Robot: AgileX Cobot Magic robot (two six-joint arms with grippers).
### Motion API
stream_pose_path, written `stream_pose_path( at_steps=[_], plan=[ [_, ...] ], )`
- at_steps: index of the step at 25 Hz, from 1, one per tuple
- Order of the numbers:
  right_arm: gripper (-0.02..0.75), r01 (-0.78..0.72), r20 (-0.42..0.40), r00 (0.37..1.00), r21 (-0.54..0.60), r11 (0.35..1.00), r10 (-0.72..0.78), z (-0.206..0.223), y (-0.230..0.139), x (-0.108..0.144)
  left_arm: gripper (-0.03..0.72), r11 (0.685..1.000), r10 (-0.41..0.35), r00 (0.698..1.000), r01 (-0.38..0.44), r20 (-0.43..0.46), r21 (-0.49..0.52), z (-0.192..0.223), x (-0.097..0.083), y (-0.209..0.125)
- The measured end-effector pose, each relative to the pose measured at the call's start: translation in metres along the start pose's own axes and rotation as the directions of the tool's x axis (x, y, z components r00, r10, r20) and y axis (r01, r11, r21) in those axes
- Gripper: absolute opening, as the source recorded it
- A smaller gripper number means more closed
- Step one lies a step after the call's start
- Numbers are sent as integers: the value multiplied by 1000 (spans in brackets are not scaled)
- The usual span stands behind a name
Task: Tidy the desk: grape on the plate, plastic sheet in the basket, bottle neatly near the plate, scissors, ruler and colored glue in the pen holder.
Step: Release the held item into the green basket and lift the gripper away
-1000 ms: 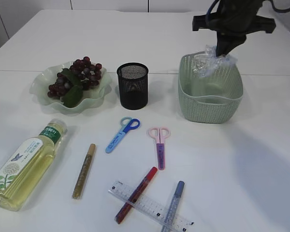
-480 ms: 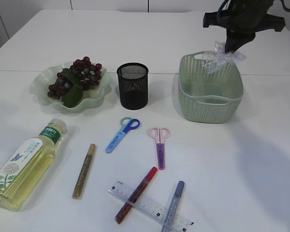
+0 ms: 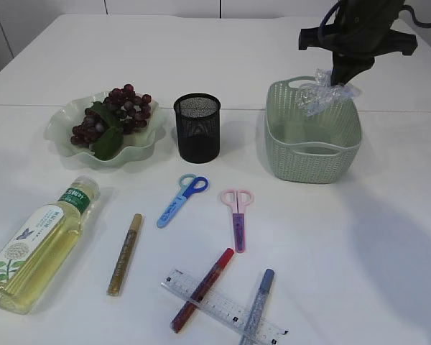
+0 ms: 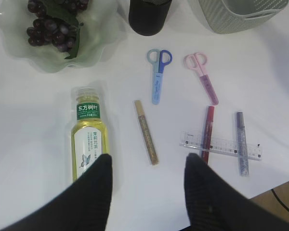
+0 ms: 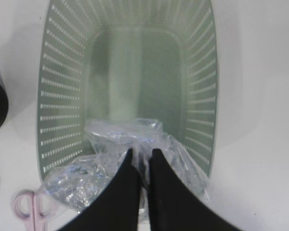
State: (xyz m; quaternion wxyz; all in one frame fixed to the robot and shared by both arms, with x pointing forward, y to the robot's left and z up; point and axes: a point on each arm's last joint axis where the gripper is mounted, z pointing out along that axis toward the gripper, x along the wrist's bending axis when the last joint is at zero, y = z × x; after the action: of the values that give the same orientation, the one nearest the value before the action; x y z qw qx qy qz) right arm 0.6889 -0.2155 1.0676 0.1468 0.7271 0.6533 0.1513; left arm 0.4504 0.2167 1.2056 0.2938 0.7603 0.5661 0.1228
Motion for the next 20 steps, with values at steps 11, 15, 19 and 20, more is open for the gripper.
stream_pose_path(
  at_steps=[11,15,19,20],
  plan=[
    [285,0,-9,1000,-25,1000,-1,2,2,1,360,1000,0,1000,0,1,0,0,0,0],
    [412,0,-9,1000,-25,1000,-1,2,2,1,360,1000,0,1000,0,1,0,0,0,0],
    [430,0,-9,1000,-25,1000,-1,2,2,1,360,1000,0,1000,0,1,0,0,0,0],
    [430,0,-9,1000,-25,1000,-1,2,2,1,360,1000,0,1000,0,1,0,0,0,0]
  ],
)
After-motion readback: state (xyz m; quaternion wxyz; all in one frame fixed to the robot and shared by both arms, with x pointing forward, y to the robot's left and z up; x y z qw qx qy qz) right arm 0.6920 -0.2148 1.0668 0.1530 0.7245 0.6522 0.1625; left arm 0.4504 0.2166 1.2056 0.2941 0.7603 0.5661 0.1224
